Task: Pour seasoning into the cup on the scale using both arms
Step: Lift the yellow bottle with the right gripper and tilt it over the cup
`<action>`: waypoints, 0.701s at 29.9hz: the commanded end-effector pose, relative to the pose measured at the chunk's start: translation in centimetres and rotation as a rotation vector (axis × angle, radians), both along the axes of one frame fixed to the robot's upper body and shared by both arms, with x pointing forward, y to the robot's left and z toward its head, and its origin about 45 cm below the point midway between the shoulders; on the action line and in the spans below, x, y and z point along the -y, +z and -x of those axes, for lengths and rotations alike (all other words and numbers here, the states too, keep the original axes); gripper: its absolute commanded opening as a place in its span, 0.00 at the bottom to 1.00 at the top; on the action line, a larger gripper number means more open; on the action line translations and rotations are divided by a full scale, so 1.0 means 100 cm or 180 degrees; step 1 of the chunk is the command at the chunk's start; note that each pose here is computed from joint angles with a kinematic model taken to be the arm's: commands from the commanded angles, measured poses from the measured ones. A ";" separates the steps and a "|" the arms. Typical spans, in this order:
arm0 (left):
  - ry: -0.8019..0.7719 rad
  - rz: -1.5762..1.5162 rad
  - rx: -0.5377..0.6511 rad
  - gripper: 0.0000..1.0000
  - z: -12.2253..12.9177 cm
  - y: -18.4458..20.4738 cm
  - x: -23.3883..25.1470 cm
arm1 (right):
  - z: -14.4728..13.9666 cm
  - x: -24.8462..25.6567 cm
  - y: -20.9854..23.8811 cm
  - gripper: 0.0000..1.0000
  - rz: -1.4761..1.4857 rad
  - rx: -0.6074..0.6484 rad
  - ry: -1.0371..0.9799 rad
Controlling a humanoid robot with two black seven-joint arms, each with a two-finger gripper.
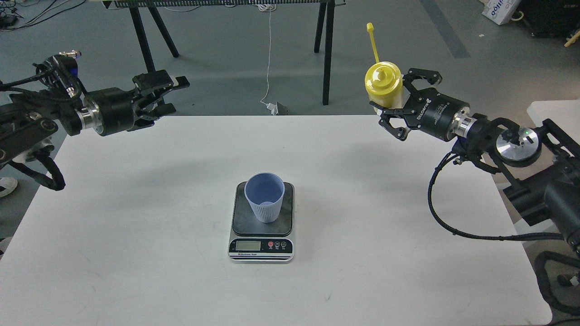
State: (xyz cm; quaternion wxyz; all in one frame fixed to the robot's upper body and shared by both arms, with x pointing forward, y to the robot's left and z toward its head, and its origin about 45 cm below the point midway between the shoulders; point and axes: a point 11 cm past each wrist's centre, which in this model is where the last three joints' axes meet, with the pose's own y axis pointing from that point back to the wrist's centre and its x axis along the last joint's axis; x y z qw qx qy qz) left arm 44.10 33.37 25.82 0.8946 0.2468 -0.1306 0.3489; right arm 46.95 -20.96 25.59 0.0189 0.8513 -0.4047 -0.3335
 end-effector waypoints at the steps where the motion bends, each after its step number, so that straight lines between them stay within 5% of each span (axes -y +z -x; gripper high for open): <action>1: 0.0014 0.0005 -0.0022 1.00 0.001 -0.003 -0.001 | -0.003 -0.063 0.015 0.02 0.0568 0.0355 0.0432; 21: 0.0379 0.0027 -0.0156 1.00 0.007 -0.026 -0.036 | 0.019 -0.146 0.049 0.02 0.2673 0.1872 0.1366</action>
